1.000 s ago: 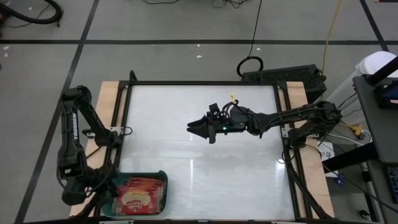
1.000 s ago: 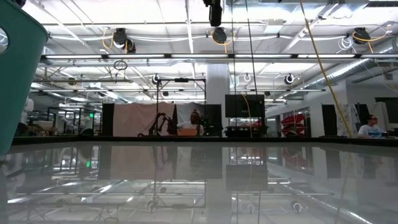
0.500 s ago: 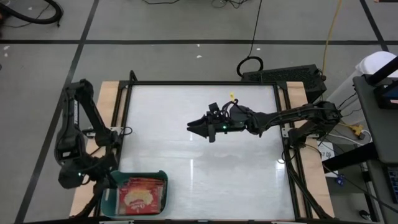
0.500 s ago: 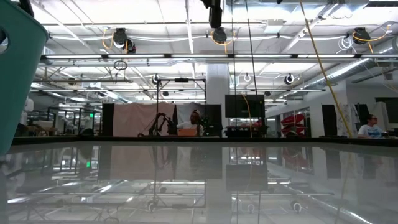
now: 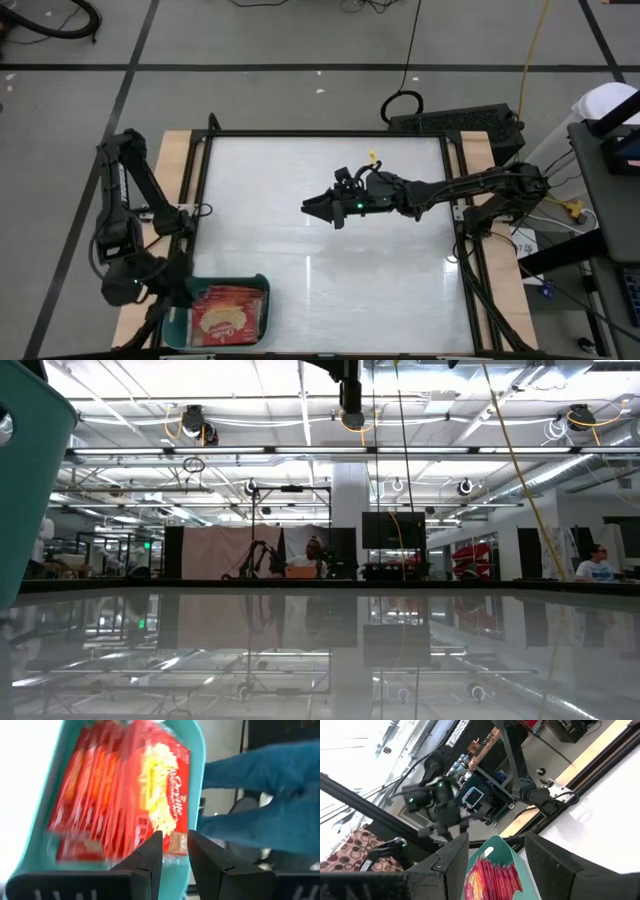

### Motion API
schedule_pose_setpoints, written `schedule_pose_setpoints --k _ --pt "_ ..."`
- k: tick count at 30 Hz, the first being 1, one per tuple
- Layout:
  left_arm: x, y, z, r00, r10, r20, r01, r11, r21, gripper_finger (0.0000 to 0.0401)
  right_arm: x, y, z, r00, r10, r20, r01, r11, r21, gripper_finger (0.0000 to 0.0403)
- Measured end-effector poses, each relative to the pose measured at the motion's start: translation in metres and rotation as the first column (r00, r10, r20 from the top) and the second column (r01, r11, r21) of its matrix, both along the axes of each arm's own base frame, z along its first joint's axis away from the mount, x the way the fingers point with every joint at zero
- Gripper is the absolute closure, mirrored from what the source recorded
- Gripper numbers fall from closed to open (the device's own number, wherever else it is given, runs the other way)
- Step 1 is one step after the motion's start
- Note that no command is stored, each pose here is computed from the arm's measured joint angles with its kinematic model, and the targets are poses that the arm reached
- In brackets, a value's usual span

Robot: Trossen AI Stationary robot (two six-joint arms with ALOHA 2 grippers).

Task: Sort popcorn bags into baskets
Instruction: Put the red popcorn bag into the green bin, then return to Home Position

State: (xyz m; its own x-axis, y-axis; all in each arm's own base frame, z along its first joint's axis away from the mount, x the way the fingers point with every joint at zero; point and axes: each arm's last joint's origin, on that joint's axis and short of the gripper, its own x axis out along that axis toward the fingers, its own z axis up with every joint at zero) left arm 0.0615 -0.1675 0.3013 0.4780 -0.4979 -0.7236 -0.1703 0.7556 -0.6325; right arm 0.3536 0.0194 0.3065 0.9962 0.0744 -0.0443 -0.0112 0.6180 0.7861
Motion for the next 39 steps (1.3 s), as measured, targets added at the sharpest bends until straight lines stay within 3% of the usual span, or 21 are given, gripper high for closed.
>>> schedule_pose_setpoints --k 5,8,12,18,24,33,39 --pt "0.012 -0.021 -0.012 0.986 -0.14 0.087 0.127 0.982 0.136 0.0309 0.0 0.005 0.0 0.999 -0.032 -0.005 0.032 0.999 0.0 0.0227" --pt "0.019 -0.03 -0.027 0.988 -0.148 0.051 0.133 0.965 0.227 0.0309 -0.001 0.009 -0.001 1.0 -0.022 -0.006 0.022 1.0 -0.001 0.0237" --pt "0.023 -0.041 -0.041 0.984 -0.174 -0.029 0.176 0.949 0.26 0.0309 -0.001 0.014 -0.001 0.999 -0.032 -0.007 0.032 0.999 0.007 0.0247" --pt "0.022 -0.048 -0.049 0.974 -0.184 -0.135 0.212 0.95 0.229 0.0309 -0.001 0.016 -0.001 0.999 -0.047 -0.006 0.047 0.999 -0.002 0.0254" --pt "0.018 -0.039 -0.036 0.978 -0.167 -0.125 0.185 0.97 0.157 0.0309 -0.001 0.016 -0.001 0.999 -0.046 -0.006 0.046 0.999 -0.002 0.0255" --pt "0.017 -0.015 -0.012 0.996 -0.082 0.044 0.077 0.991 0.107 0.0309 -0.001 0.016 -0.001 0.999 -0.045 -0.005 0.045 0.999 -0.013 0.0255" --pt "0.021 0.008 0.004 0.982 -0.055 0.183 0.032 0.991 0.127 0.0309 -0.001 0.017 -0.001 0.999 -0.037 0.002 0.037 0.993 -0.11 0.0271"
